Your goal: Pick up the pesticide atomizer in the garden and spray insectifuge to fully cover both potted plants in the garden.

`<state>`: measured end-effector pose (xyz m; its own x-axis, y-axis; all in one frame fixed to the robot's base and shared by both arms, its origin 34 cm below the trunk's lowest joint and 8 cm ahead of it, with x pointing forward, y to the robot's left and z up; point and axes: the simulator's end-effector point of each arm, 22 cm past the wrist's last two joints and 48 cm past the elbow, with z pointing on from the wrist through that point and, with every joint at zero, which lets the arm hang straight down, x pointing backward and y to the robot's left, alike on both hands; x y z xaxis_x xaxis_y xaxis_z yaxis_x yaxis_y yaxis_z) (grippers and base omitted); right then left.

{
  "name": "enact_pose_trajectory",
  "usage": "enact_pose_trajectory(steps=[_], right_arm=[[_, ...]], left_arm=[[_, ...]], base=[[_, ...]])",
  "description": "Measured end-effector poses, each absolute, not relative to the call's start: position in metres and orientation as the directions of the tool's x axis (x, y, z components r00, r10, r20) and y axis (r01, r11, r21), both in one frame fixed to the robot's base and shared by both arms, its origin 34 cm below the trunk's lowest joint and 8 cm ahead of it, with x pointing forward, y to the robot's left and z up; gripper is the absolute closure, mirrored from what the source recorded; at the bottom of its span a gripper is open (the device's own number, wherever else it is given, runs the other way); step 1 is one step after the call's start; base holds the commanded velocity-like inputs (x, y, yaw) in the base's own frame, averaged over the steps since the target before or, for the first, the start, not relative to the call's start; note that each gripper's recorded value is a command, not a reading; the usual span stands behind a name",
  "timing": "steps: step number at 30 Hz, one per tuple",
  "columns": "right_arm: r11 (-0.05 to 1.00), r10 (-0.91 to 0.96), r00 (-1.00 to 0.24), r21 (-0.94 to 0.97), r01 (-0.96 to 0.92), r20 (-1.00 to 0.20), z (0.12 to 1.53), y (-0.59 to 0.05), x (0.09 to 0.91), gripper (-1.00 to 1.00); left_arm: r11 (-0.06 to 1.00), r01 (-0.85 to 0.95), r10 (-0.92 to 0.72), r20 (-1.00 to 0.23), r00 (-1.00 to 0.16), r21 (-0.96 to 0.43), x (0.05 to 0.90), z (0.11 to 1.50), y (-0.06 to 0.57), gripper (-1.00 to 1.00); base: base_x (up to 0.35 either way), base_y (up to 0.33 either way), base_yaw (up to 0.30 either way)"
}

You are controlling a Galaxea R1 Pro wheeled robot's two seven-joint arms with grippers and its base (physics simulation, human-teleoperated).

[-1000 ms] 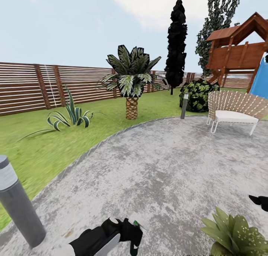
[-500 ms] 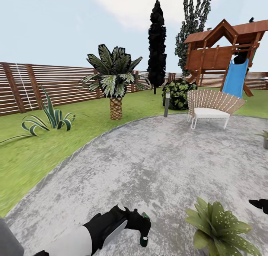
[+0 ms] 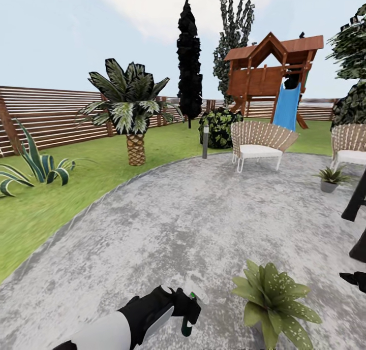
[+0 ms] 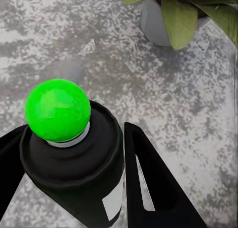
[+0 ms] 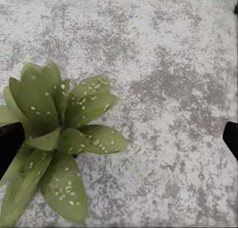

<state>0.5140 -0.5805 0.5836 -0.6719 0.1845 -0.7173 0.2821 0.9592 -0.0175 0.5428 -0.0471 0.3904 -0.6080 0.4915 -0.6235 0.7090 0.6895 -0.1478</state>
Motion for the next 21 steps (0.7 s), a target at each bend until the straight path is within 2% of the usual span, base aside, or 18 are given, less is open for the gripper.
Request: enact_pose_trajectory(steps=[17,20,21], right_arm=[[0.959,0.184,-0.671,-0.018,0.282,-0.718,0.584,-0.581,0.514,-1.0],[0.959,0.184,-0.671,-0.018,0.282,-0.718,0.584,-0.581,0.514,-1.0],[0.959,0.184,-0.671,-0.018,0.282,-0.718,0.584,-0.581,0.514,-1.0]], left_arm=[[0.695,0.703,0.491,-0.618,-0.614,-0.147,0.543,0.388,-0.044,1.0],[0.735,0.67,0.48,-0.618,-0.622,-0.103,0.553,0.387,-0.034,1.0],[0.79,0.604,0.432,-0.61,-0.664,-0.099,0.561,0.385,-0.025,1.0]], base=[[0.0,0.0,-0.291],[0.0,0.0,-0.291],[0.0,0.0,-0.291]])
